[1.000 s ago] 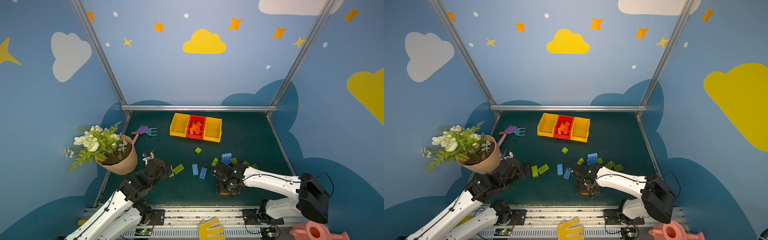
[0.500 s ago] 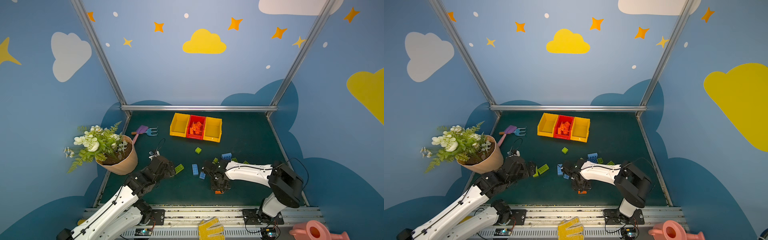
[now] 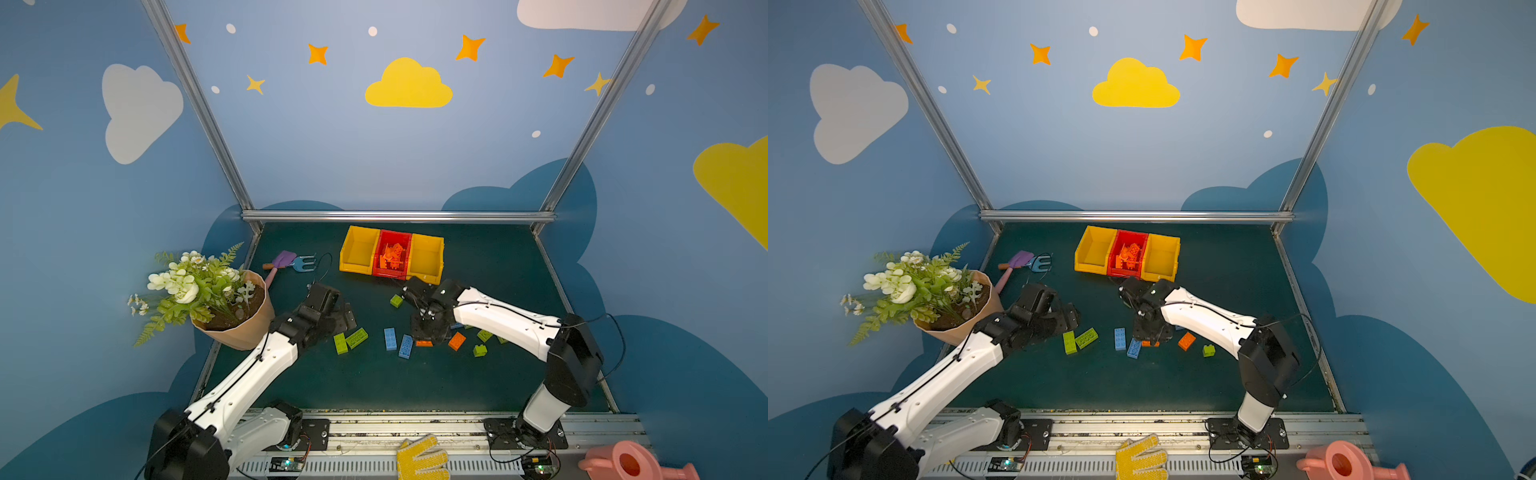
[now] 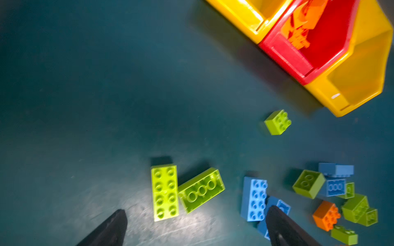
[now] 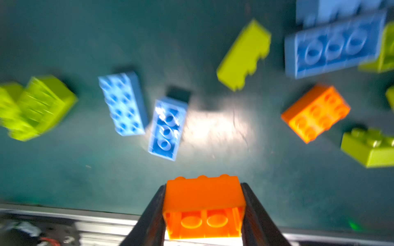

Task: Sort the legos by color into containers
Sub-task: 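Carry the orange 2x2 brick over the red bin with the right gripper, then release the orange brick into the red bin with the right gripper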

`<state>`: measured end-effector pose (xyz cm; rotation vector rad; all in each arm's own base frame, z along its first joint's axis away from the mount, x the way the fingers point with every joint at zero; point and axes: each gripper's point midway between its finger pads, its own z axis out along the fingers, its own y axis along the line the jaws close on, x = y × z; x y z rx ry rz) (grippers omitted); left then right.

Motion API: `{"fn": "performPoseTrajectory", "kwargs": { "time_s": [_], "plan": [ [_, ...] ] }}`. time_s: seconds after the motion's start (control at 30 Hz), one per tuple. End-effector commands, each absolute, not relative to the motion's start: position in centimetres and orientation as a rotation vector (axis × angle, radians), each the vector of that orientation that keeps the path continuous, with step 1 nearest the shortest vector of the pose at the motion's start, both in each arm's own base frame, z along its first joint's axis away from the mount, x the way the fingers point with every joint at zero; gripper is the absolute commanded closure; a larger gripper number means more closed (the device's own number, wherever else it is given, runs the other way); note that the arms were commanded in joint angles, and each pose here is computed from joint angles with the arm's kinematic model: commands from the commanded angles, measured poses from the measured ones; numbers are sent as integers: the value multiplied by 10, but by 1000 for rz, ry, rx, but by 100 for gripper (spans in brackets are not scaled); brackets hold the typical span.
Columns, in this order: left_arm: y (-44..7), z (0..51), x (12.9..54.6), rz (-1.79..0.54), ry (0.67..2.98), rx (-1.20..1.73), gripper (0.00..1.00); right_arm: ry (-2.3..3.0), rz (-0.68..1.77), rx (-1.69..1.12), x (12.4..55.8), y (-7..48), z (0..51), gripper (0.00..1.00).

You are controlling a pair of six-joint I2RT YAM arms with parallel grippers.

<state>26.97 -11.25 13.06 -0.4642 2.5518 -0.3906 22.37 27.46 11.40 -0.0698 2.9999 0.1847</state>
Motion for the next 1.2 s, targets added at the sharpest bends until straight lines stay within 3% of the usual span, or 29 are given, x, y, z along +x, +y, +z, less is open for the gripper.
{"fn": "performPoseTrajectory", "kwargs": {
  "time_s": [0.0, 0.27, 0.53, 0.93, 1.03, 1.17],
  "plan": [
    [-122, 139, 282, -421, 2587, -450, 0, 2974, 225, -144, 262, 279, 129, 65],
    [-130, 157, 309, -405, 2606, -403, 0, 2859, 393, -286, 378, 316, 158, 65],
    [-115, 150, 322, -351, 2634, -442, 0, 2642, 589, -435, 465, 345, 165, 65],
    [-105, 148, 338, -367, 2690, -453, 0, 2407, 690, -468, 529, 374, 154, 61],
    [-104, 150, 341, -369, 2689, -440, 0, 2394, 688, -458, 536, 377, 149, 55],
    [-100, 153, 345, -365, 2673, -446, 0, 2372, 686, -456, 543, 379, 146, 20]
  ]
}}
